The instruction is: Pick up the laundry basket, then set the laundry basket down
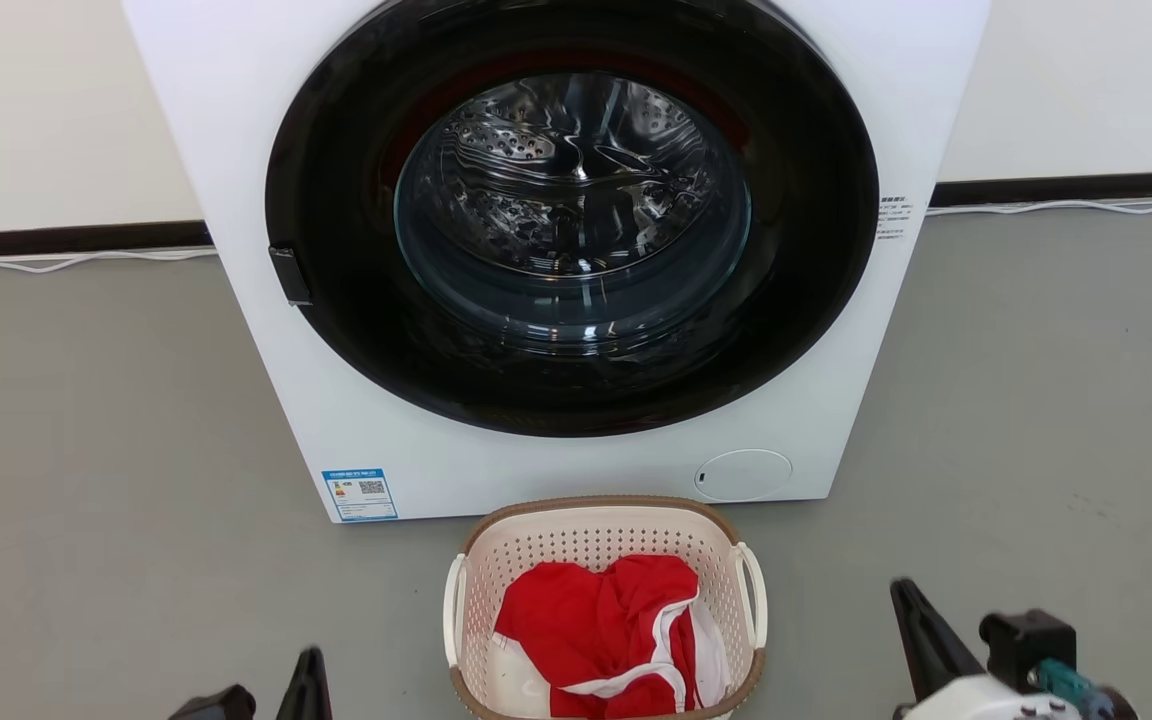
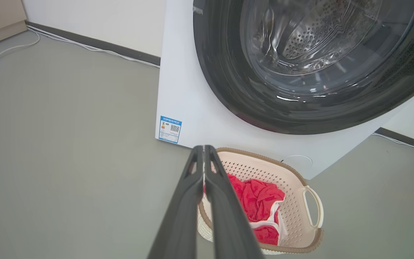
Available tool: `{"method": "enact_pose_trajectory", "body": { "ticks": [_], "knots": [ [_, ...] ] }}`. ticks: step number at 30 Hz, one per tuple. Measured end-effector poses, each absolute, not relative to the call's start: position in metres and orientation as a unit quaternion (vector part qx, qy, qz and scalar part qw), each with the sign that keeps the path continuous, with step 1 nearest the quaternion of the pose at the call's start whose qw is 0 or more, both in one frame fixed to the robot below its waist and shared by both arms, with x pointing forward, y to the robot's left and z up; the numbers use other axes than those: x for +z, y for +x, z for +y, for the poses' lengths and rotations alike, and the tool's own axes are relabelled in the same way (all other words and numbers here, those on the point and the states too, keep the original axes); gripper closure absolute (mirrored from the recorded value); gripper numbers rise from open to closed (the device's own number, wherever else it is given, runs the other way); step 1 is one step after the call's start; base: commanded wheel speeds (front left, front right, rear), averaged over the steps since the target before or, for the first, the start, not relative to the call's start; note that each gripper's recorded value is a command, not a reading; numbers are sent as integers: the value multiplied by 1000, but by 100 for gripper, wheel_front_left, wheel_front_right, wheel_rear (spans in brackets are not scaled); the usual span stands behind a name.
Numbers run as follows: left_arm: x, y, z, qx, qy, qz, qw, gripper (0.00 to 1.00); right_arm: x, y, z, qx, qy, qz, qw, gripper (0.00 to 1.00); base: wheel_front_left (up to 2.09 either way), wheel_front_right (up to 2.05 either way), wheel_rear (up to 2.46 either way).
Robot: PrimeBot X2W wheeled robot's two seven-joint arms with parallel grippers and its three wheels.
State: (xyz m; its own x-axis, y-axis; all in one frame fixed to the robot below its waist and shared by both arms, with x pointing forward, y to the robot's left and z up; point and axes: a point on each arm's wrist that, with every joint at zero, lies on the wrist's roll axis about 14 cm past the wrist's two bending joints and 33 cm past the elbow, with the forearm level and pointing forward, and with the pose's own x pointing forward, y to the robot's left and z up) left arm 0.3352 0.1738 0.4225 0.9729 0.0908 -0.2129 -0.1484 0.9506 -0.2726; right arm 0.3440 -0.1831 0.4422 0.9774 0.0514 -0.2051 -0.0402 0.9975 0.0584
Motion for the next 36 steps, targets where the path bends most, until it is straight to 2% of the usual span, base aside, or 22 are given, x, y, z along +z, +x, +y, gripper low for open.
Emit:
{"method": "enact_pose_trajectory", "body": {
  "ticks": [36],
  "knots": [
    [413,334,181,94,-319,132,934,100,439,344,-194,-27,236,109,965,100,0,0,0]
  ]
}}
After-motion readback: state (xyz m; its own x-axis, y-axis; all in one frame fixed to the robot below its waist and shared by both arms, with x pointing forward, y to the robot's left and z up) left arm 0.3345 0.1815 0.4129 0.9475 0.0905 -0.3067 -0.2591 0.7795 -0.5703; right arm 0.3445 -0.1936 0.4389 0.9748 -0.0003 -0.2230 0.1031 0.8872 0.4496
